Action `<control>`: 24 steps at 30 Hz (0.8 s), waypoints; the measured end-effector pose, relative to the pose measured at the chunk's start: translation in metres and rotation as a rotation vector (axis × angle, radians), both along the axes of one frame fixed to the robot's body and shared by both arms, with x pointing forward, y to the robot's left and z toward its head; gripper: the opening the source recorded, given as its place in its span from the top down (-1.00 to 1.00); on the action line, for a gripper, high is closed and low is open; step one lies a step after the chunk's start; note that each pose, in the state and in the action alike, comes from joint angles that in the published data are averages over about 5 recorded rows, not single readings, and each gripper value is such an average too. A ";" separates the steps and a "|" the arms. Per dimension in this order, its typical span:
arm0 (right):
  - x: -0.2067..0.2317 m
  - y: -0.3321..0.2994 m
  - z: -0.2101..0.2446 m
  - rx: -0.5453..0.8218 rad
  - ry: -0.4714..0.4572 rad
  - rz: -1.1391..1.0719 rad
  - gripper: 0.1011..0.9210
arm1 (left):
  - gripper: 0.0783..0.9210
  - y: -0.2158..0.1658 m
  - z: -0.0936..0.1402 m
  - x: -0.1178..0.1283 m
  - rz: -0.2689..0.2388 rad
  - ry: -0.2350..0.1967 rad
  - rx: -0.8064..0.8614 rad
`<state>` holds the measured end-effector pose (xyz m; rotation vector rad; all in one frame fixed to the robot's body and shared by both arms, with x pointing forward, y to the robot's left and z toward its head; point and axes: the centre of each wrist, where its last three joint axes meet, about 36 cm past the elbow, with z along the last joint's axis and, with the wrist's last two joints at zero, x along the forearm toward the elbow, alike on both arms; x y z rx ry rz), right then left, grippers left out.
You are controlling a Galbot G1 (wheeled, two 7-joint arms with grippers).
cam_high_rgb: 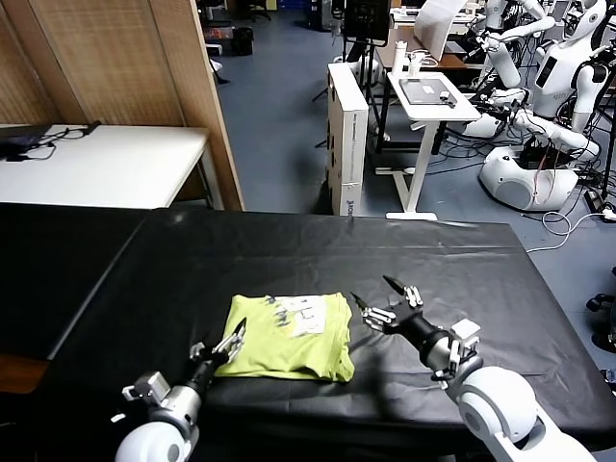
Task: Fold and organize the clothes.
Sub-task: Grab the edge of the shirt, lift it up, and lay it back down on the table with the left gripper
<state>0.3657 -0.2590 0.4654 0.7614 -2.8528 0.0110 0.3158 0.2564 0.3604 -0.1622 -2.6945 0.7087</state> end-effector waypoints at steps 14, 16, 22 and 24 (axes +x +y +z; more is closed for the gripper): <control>-0.002 0.002 -0.002 0.001 -0.007 -0.007 -0.97 | 0.36 -0.002 -0.001 0.000 -0.005 0.025 -0.054; -0.002 0.002 -0.003 0.000 -0.011 -0.011 -0.97 | 0.60 -0.002 0.001 0.000 -0.004 0.029 -0.062; -0.004 -0.001 -0.009 0.006 -0.013 -0.035 -0.97 | 0.76 0.012 0.015 0.002 0.019 0.010 -0.011; -0.004 -0.003 -0.012 0.010 -0.010 -0.046 -0.97 | 0.77 0.021 0.022 0.003 0.021 -0.003 0.010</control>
